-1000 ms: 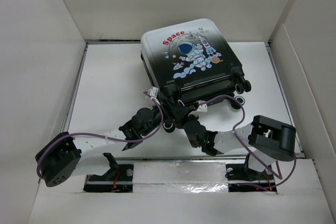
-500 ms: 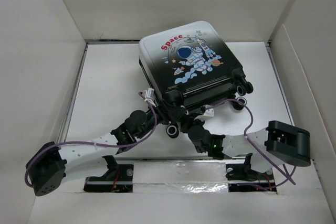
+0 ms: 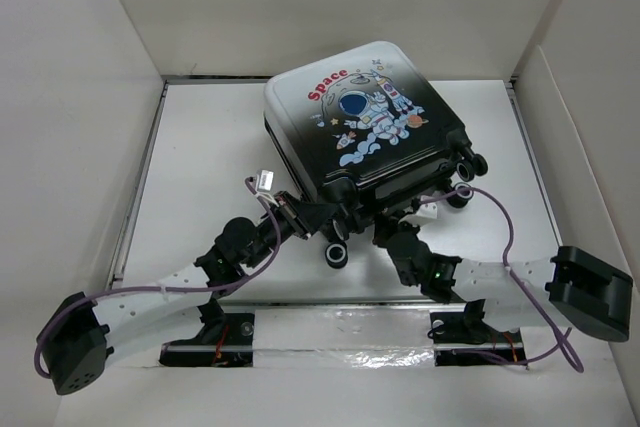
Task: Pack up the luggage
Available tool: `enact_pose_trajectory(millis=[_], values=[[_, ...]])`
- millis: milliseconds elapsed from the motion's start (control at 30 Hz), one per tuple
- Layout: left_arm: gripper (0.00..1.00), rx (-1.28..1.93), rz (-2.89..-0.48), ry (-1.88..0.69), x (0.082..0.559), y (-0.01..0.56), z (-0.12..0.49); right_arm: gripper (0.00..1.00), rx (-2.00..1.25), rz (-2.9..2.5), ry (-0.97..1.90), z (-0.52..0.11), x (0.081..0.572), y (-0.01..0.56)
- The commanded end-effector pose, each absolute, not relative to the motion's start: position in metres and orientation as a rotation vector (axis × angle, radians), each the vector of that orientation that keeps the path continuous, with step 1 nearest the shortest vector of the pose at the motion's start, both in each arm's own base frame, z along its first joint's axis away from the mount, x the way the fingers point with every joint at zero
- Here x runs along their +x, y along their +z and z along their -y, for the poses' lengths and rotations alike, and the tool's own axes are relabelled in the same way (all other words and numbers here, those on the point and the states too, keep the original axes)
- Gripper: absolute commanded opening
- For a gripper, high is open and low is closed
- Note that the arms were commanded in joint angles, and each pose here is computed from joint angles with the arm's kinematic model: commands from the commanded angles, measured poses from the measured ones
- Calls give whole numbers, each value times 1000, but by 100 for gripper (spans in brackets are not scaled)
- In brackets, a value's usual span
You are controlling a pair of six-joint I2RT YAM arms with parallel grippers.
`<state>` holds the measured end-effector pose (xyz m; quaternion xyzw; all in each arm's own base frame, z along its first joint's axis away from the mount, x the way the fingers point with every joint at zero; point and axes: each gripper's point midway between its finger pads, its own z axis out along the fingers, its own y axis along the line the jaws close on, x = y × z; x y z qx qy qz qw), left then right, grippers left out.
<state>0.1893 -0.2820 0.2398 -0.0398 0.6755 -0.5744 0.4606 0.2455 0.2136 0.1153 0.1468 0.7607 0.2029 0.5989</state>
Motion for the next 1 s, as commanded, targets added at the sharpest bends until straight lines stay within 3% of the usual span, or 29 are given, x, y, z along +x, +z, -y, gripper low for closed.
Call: enact_pose_trajectory(millis=[0, 300, 467, 700, 900, 933, 967], values=[[0, -57, -1508, -1534, 182, 288, 289, 0, 234, -1751, 513, -235, 242, 124], [0, 50, -1549, -1548, 177, 289, 324, 0, -224, -1783, 793, -385, 142, 135], [0, 62, -1536, -1553, 186, 304, 319, 0, -229, -1613, 1072, -427, 121, 164], [0, 43, -1560, -1551, 194, 299, 315, 0, -47, -1400, 1291, -437, 165, 199], [0, -84, -1562, -1372, 234, 300, 260, 0, -22, -1387, 1377, -425, 202, 203], [4, -117, -1523, -1340, 235, 310, 243, 0, -16, -1394, 1373, -422, 207, 203], [22, -169, -1500, -1273, 244, 310, 221, 0, -31, -1419, 1375, -422, 211, 199]])
